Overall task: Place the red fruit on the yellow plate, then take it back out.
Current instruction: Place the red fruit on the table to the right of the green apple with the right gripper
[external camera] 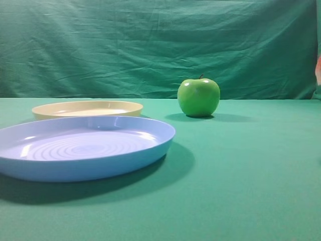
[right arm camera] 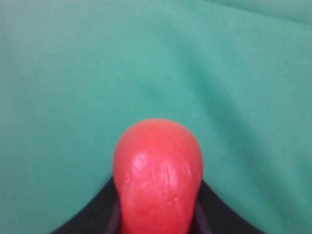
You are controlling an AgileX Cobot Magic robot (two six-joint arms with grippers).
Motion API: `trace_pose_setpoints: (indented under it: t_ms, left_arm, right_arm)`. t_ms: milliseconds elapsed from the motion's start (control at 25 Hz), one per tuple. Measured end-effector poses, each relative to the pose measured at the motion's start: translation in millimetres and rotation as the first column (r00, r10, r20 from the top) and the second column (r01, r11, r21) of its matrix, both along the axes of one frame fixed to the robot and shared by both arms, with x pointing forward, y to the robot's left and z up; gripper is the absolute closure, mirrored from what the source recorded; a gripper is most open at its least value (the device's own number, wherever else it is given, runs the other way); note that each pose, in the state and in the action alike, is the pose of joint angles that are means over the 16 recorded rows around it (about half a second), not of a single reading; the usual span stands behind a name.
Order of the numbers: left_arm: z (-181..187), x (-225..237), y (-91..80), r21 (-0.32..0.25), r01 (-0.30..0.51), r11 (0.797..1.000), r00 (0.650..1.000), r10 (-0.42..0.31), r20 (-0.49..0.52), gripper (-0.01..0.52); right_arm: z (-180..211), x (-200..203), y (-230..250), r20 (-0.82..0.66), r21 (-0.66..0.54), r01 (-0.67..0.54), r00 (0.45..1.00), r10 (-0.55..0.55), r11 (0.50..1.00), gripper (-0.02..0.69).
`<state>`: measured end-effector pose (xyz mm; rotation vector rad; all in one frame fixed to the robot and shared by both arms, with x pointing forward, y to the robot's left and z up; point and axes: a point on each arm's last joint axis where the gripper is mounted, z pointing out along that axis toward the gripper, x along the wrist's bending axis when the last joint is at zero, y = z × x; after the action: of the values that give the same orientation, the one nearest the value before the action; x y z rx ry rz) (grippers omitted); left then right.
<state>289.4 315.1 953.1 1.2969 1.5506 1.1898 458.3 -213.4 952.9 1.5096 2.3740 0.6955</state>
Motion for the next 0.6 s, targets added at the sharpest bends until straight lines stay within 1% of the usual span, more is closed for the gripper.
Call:
trace_pose_setpoints:
  t_ms: [160, 320, 480, 600]
  left_arm:
    - [0, 0, 0.0, 0.0, 0.0, 1.0, 1.0, 0.0, 0.0, 0.514]
    - [0, 0, 0.0, 0.0, 0.0, 1.0, 1.0, 0.0, 0.0, 0.514]
    - [0, 0, 0.0, 0.0, 0.0, 1.0, 1.0, 0.0, 0.0, 0.514]
    - [0, 0, 0.0, 0.0, 0.0, 1.0, 1.0, 0.0, 0.0, 0.514]
  right_arm:
    - [-13, 4, 1, -0.036, -0.016, 0.003, 0.999, -0.003, 1.0, 0.371]
    - [-20, 5, 2, -0.074, -0.025, 0.001, 0.997, -0.003, 1.0, 0.274]
    - [-18, 9, 4, -0.106, -0.024, -0.013, 0.994, 0.01, 1.0, 0.171]
    - [-10, 14, 8, -0.127, -0.019, -0.03, 0.991, 0.027, 0.999, 0.109]
